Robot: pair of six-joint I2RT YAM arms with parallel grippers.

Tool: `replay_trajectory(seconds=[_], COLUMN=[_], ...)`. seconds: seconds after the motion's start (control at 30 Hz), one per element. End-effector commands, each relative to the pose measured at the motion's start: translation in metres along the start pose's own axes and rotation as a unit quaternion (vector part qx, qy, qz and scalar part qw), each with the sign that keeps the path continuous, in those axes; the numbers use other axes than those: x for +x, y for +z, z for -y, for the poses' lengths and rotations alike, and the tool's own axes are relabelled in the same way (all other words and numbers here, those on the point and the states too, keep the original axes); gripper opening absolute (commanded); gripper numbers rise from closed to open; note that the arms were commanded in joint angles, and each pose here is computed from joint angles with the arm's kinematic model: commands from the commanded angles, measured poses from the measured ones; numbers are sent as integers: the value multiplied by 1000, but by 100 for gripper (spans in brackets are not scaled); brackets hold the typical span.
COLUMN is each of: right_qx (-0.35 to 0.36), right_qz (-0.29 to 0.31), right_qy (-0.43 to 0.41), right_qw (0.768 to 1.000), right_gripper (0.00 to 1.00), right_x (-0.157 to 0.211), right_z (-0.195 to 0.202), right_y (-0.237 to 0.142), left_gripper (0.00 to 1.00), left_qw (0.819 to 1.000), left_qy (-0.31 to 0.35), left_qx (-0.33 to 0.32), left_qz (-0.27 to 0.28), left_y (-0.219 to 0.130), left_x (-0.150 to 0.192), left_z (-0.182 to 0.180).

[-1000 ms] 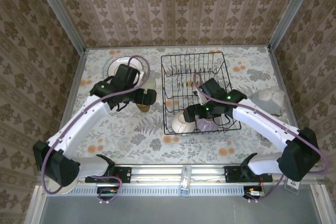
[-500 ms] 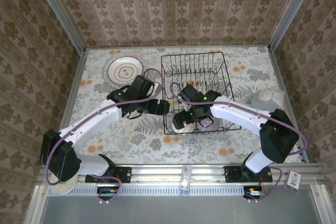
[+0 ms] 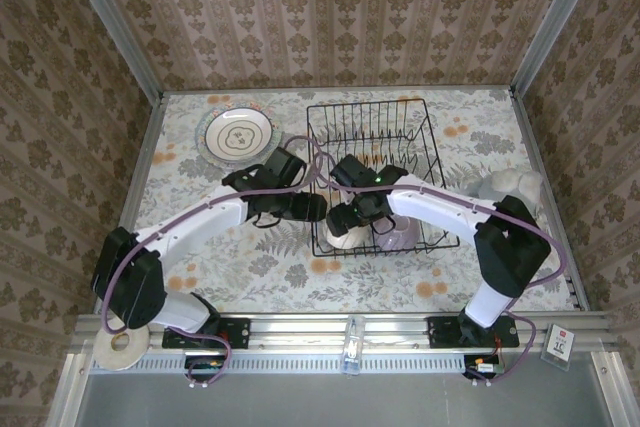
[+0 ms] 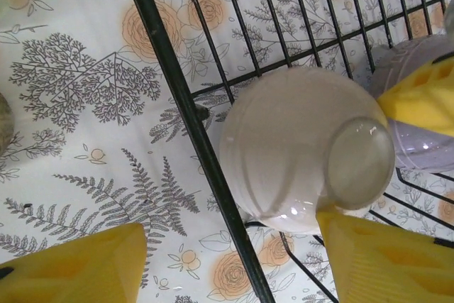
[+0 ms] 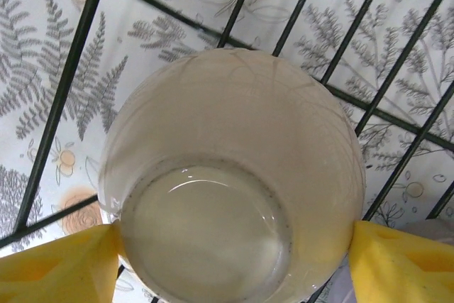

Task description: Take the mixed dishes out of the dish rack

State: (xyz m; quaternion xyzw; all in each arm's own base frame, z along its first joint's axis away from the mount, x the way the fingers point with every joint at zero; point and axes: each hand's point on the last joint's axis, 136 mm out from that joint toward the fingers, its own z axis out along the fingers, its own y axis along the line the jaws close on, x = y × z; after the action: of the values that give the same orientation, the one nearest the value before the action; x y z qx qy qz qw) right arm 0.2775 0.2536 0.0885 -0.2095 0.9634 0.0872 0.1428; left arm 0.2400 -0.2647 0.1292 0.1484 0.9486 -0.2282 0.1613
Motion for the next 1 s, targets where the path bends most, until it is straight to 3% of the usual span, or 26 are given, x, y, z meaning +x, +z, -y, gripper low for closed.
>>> replay_trajectory(seconds=[0.0, 0.4, 0.63, 0.8, 0.97], right_qx=[63, 80, 70, 49, 26], right_qz=[-37, -18, 3, 33, 94], right_qy=[27, 149, 197, 200, 207], right_qw=[997, 985, 978, 978, 974], right_gripper=[76, 69, 69, 71, 83], right_x=[10, -3, 1, -8, -17], right_z=[39, 108, 125, 121, 118], right_y=[17, 11, -1, -22, -62], left_gripper=[66, 66, 71, 80, 99], left_qw=[1000, 1000, 1000, 998, 987], left_qy=[-7, -13, 5, 36, 85], left_qx=[1, -9, -13, -1, 25], left_qz=[-11, -15, 2, 49, 132], left_y=[7, 9, -4, -31, -73], left_x=[7, 8, -4, -28, -56], left_z=[2, -1, 4, 20, 52])
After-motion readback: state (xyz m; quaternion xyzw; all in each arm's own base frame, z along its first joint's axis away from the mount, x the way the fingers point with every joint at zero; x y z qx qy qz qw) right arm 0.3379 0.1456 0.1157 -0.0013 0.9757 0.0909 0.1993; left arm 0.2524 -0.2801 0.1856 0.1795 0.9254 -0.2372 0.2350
